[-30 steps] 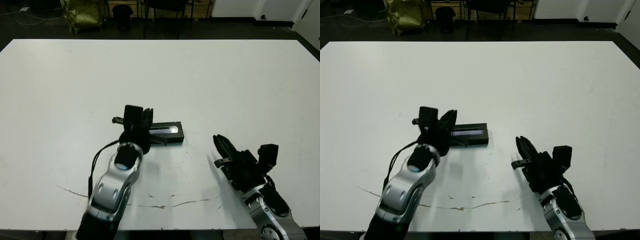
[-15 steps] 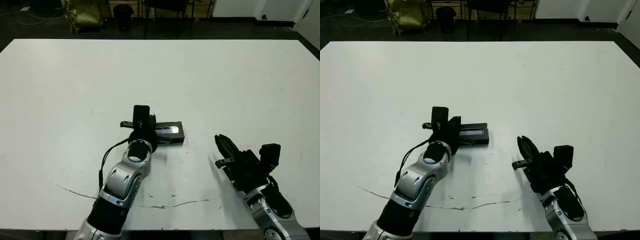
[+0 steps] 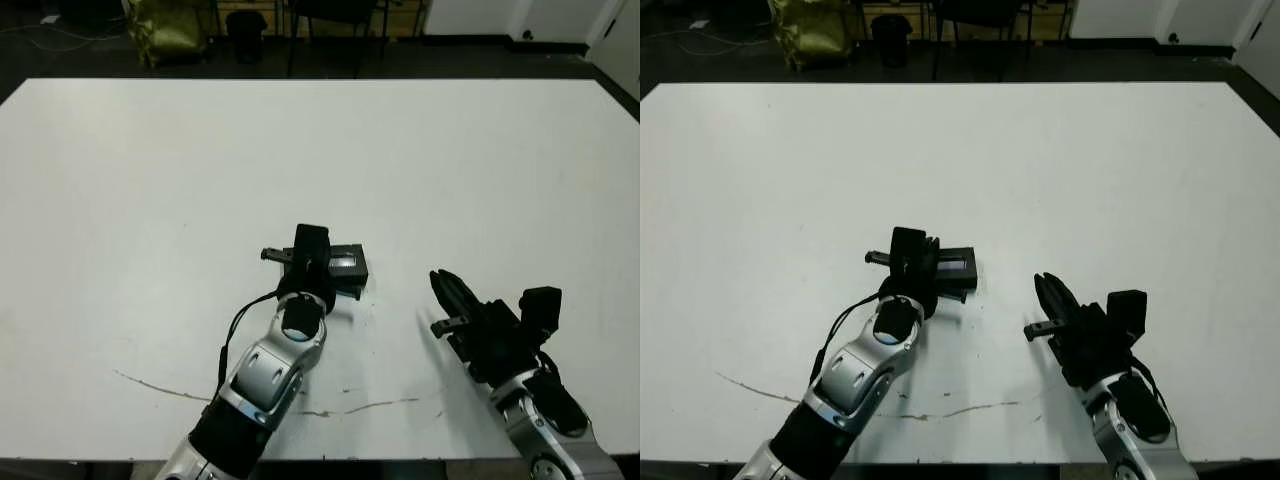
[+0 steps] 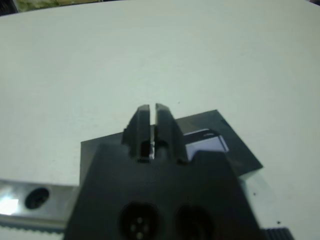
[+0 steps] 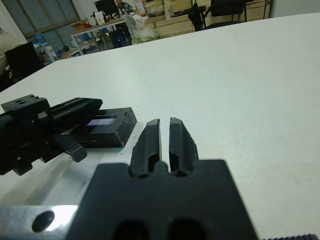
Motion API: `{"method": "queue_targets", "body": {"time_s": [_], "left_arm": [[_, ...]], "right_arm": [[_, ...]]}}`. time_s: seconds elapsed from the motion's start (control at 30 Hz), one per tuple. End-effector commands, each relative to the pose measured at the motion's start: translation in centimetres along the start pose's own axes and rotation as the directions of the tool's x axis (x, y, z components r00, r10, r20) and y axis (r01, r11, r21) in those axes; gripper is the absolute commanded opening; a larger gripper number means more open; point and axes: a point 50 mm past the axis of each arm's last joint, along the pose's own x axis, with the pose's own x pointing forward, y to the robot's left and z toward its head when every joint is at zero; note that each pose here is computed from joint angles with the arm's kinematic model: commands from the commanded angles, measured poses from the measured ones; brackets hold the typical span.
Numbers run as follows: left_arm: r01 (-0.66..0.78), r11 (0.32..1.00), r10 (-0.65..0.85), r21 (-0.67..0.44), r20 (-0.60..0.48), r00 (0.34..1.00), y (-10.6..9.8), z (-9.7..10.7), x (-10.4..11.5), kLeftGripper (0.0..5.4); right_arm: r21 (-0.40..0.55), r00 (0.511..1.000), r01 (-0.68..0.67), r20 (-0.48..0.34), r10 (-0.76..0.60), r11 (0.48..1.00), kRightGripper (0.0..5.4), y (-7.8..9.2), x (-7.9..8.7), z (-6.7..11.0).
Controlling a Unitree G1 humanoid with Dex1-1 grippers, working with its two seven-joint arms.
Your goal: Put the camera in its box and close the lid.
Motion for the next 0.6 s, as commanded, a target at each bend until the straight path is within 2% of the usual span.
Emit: {"method": "queue_targets", "body": {"time_s": [0.03,0.13,0.27,0.43,0.47,0.6], "left_arm": [[0.058,0.995,-0.076,-0.086,-0.22,0.973,-3.2,-4.4,-1.5,0.02],[0.08,0.994,-0.095,-0.076,-0.226,0.969,-3.3,-4.5,-1.4,0.02],[0.103,0.992,-0.116,-0.076,-0.198,0.973,-3.4,-4.4,-1.5,0.02],[0.064,0.997,-0.072,-0.05,-0.194,0.978,-2.5,-2.9,-1.3,0.02],[0.052,0.997,-0.062,-0.057,-0.187,0.98,-2.3,-2.6,-1.3,0.02],[0.066,0.978,-0.091,-0.197,-0.12,0.989,-1.4,-2.1,-1.1,0.02]], "right_arm": [[-0.022,1.0,0.014,-0.024,-0.014,1.0,0.0,-0.3,-0.1,-0.3],[0.01,1.0,0.005,-0.018,-0.005,1.0,0.0,-0.2,-0.1,-0.3],[-0.001,1.0,0.005,-0.029,-0.005,1.0,0.0,-0.3,-0.2,-0.4],[0.008,0.999,0.011,-0.03,-0.011,1.0,0.0,-0.4,-0.2,-0.5],[0.006,0.999,0.011,-0.03,-0.011,1.0,0.0,-0.4,-0.2,-0.5],[0.017,1.0,-0.008,-0.02,0.009,1.0,0.0,-0.3,-0.1,-0.5]]}}
